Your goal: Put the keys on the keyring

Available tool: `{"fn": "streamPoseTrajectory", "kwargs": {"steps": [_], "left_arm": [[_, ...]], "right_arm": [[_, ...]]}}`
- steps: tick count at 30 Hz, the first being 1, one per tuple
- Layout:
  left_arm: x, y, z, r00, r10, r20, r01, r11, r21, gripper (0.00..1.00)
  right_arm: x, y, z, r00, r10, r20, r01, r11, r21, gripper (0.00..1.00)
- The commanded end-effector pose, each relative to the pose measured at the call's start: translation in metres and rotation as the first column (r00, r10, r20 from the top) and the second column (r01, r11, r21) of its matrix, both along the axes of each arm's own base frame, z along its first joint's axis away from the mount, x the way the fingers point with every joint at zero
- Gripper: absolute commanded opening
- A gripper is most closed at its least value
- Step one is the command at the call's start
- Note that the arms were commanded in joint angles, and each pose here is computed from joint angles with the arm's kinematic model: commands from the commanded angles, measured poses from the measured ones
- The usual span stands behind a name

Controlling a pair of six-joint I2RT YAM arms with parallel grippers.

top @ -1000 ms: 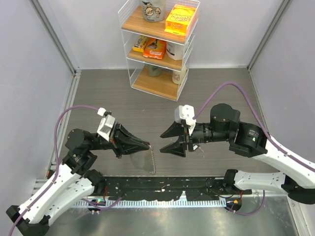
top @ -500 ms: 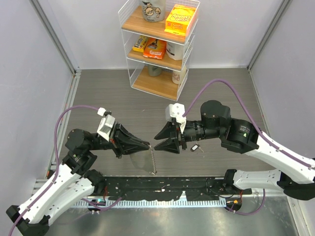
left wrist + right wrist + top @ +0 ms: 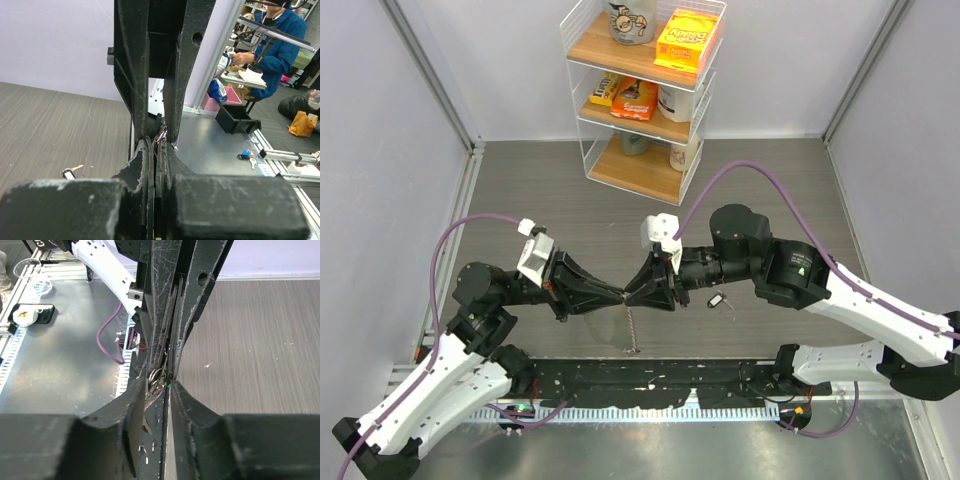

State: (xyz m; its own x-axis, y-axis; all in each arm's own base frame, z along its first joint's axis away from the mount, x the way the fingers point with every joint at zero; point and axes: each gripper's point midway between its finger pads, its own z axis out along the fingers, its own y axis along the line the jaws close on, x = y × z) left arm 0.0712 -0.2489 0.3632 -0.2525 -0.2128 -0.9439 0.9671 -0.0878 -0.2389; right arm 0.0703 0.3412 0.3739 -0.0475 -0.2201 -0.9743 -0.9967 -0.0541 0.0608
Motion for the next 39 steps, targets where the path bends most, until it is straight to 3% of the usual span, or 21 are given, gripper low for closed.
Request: {"fn": "streamPoseTrajectory", "kwargs": {"steps": [1,5,10,20,33,39], "left_arm": [[-0.002,0.003,0.016,0.999,0.011,0.051,-0.009,0.999,-0.051,0.00],[-0.003,0.003,0.016,0.999,0.009,0.053,-0.006,0.999,-0.051,0.00],[-0.004,0.003,0.015,0.999,0.004,0.053,-0.002,0.999,-0.048,0.00],[-0.005,0.004,0.015,0.999,0.002,0.053,0.000,0.999,-0.050,0.00],[-0.008,0.004,0.016,0.998,-0.010,0.057,0.013,0.999,-0.050,0.00],[-0.010,0.004,0.015,0.998,-0.023,0.059,0.026,0.998,-0.050,0.00]], "right_arm": [[-0.005,0.001,0.031,0.999,0.017,0.045,-0.021,0.997,0.080,0.29],[-0.006,0.001,0.032,0.999,0.017,0.049,-0.021,0.996,0.083,0.16],[-0.009,-0.001,0.036,0.999,0.022,0.048,-0.026,0.995,0.096,0.22],[-0.008,0.001,0.039,0.999,0.019,0.044,-0.023,0.994,0.105,0.26],[-0.010,0.002,0.040,0.999,0.023,0.046,-0.028,0.993,0.113,0.06],[-0.012,0.002,0.042,0.998,0.030,0.048,-0.035,0.992,0.124,0.05]]}}
